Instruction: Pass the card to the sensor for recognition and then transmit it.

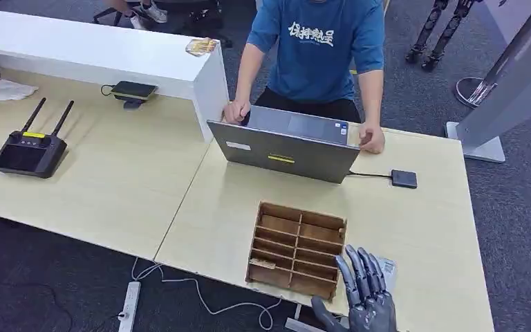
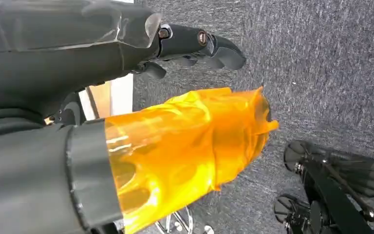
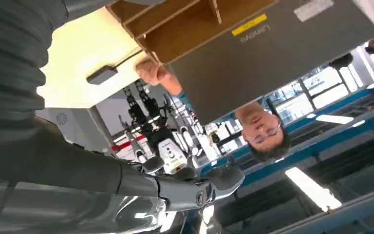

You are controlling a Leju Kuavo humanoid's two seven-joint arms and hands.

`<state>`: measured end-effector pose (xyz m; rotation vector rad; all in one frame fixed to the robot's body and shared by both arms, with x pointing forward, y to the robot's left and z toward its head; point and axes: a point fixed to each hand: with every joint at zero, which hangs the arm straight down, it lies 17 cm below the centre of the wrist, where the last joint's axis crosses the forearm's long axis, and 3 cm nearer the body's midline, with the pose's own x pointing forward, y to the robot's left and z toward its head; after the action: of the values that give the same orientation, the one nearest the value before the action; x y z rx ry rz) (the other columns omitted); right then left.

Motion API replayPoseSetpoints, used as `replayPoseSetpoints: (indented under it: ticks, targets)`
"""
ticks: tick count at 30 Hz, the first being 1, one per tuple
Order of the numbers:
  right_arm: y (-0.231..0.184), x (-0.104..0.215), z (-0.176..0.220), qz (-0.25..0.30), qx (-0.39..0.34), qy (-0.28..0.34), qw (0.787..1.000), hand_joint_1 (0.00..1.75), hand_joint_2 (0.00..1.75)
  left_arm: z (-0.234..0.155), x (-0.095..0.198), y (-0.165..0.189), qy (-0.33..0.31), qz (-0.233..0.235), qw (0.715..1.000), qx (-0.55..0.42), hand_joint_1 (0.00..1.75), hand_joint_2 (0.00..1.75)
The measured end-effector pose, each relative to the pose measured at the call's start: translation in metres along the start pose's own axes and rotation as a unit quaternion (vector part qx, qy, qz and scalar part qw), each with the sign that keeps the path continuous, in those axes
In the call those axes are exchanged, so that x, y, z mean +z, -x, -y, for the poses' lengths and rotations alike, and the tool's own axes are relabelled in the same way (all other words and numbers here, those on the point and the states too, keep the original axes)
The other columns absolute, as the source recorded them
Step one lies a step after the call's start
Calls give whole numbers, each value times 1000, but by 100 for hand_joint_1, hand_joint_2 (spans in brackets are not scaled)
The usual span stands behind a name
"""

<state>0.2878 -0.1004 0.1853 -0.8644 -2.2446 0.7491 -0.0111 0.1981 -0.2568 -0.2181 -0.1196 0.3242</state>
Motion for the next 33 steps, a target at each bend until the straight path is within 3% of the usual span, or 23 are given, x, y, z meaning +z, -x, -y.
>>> replayPoseSetpoints:
  ticks: [12, 20, 33]
  targets:
    - [-19, 16, -49, 41, -24, -71, 996, 0, 175, 5, 1, 1, 14, -1, 1000, -5, 0, 0]
    - [-27, 5, -67, 50, -56, -80, 994, 0, 175, 8, 2, 2, 27, -2, 1000, -8, 0, 0]
    - [-66, -34, -76, 126, -77, -71, 986, 0, 175, 4, 5, 4, 28, -7, 999, -20, 0, 0]
